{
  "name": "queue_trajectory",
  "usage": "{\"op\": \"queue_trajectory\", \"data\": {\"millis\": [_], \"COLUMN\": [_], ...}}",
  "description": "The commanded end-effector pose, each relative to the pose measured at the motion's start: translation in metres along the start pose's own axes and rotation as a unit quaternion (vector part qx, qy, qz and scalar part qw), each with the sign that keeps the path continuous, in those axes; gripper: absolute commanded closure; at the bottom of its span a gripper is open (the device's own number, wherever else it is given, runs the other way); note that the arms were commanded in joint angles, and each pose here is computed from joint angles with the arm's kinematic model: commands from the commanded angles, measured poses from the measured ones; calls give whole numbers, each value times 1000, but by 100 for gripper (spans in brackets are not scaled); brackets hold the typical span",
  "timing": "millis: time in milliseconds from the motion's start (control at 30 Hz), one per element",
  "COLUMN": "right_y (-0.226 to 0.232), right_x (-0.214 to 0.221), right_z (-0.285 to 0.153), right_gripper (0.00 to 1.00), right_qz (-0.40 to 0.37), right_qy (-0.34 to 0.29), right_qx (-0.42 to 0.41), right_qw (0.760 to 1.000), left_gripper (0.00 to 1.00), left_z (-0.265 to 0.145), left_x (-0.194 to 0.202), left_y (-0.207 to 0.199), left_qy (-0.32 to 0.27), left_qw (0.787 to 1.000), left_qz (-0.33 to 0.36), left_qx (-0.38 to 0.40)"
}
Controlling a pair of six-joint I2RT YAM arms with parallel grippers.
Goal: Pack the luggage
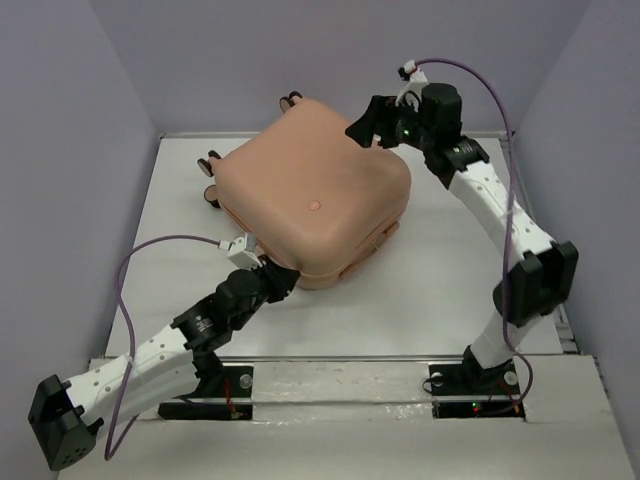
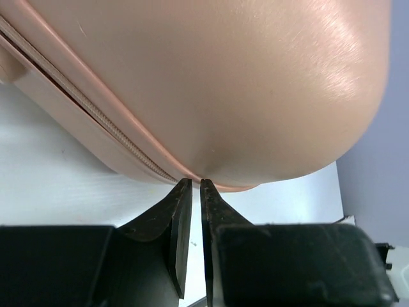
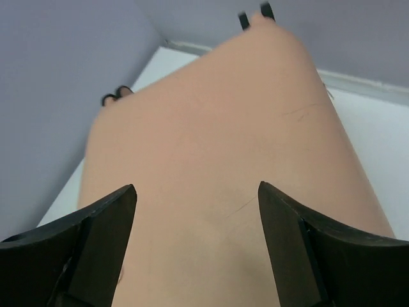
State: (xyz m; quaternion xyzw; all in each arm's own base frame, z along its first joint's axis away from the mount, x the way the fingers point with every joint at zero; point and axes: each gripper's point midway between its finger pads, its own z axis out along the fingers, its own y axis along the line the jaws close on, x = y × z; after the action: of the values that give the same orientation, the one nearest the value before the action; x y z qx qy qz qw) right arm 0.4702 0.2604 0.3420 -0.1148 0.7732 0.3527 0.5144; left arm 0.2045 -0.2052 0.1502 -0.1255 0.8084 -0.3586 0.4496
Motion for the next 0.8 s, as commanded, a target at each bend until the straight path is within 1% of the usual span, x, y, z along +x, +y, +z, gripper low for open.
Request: {"op": "queue_trajectory", "data": {"millis": [0,33,67,100,133,167,200,300,333,367,400,433,467,500,633,767], "right_y": [14,15,8,9,5,1,-7,-19,-26,-26,-27,-32,-35,-35,-41,-33], "right_x": [-20,-7,35,44,65,85,126,169,193,202,208,221,225,225,231,228], "right_z": [-75,-87,-111,-123,-133,-142,-157,-169,-173,-173,-174,-172,-171,-169,-153,-143], "right_gripper": [34,50,72,84,93,93,93,92,89,83,67,60,52,49,47,47], "right_qz": [-60,-55,-39,-37,-17,-10,0,16,22,22,21,18,15,8,-25,-56], "right_qy": [-120,-127,-118,-140,-139,-137,-124,-111,-96,-88,-84,-72,-66,-62,-27,-18], "right_qx": [25,22,29,24,27,28,33,41,46,42,39,43,44,42,39,17], "right_qw": [991,990,992,989,990,990,992,993,994,995,995,996,997,997,999,998], "left_gripper": [77,77,76,76,75,75,74,73,73,73,73,73,73,73,73,73], "left_z": [-6,-7,-7,-8,-8,-7,-7,-4,-2,0,1,2,2,2,1,-2], "left_x": [-31,-31,-32,-33,-34,-35,-36,-37,-37,-37,-37,-36,-36,-37,-37,-38], "left_y": [-11,-11,-12,-13,-14,-14,-16,-20,-21,-20,-21,-22,-22,-24,-24,-21], "left_qy": [-58,-59,-60,-61,-61,-62,-63,-61,-59,-60,-60,-58,-58,-60,-60,-63], "left_qw": [998,998,998,998,998,998,998,998,998,998,998,998,998,998,998,998], "left_qz": [-4,-4,-4,-2,-2,-1,1,11,15,16,15,14,13,10,7,11], "left_qx": [8,9,11,12,14,12,14,15,13,11,11,11,13,16,20,15]}}
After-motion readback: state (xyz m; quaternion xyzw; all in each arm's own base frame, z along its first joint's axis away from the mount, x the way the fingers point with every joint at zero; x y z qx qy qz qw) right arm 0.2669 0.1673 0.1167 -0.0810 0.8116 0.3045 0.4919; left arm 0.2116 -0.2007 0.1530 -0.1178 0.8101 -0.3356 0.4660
